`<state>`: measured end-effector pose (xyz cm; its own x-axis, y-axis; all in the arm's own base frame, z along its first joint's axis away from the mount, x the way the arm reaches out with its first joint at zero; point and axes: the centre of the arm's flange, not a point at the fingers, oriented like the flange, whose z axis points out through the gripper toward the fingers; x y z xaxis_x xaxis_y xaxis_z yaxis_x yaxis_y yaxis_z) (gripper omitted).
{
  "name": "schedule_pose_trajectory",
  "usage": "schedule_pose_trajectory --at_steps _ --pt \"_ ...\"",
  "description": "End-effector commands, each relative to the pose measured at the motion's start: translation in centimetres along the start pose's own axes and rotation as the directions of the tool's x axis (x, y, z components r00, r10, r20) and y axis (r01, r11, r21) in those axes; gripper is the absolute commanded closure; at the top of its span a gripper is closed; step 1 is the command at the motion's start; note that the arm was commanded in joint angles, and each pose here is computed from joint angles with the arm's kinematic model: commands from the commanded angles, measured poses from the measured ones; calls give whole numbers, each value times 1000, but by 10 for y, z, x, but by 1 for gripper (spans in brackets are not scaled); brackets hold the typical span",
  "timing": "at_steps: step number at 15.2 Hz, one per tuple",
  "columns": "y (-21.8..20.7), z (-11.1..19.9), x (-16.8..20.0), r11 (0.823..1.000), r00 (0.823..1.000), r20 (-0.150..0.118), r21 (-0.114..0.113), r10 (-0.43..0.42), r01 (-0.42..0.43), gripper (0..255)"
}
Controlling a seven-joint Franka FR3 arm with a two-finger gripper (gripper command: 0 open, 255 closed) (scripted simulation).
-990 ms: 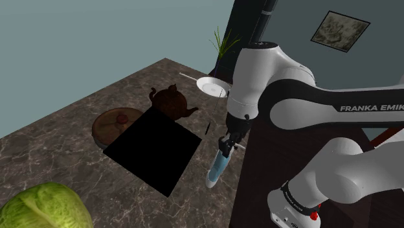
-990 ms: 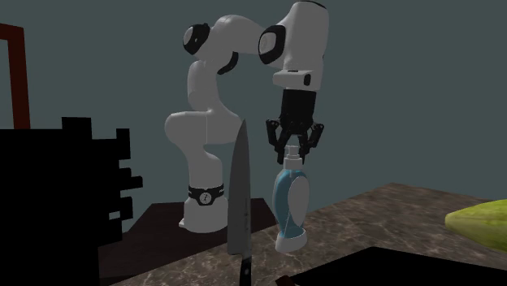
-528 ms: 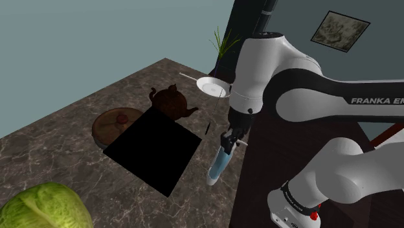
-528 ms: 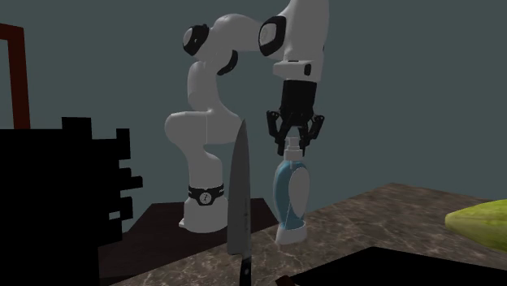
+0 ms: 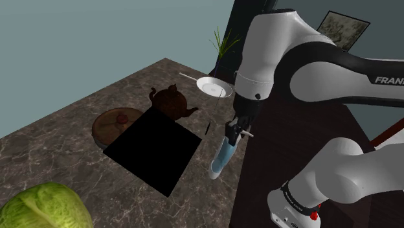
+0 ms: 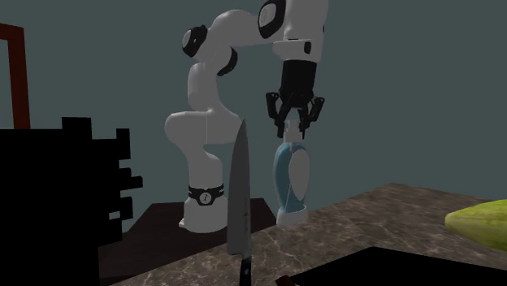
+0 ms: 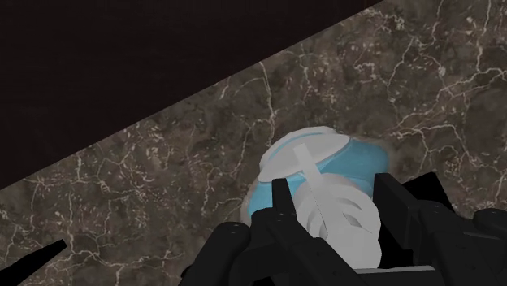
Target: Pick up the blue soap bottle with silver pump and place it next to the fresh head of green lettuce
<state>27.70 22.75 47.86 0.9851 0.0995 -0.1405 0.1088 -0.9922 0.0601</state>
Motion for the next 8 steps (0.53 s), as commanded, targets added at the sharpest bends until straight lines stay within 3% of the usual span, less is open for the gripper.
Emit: schedule_pose_trajectory --at_steps 1,8 --pt "0 -11 -2 1000 1000 0 0 0 0 255" --pt "2 -47 -7 1000 1000 0 0 0 0 255"
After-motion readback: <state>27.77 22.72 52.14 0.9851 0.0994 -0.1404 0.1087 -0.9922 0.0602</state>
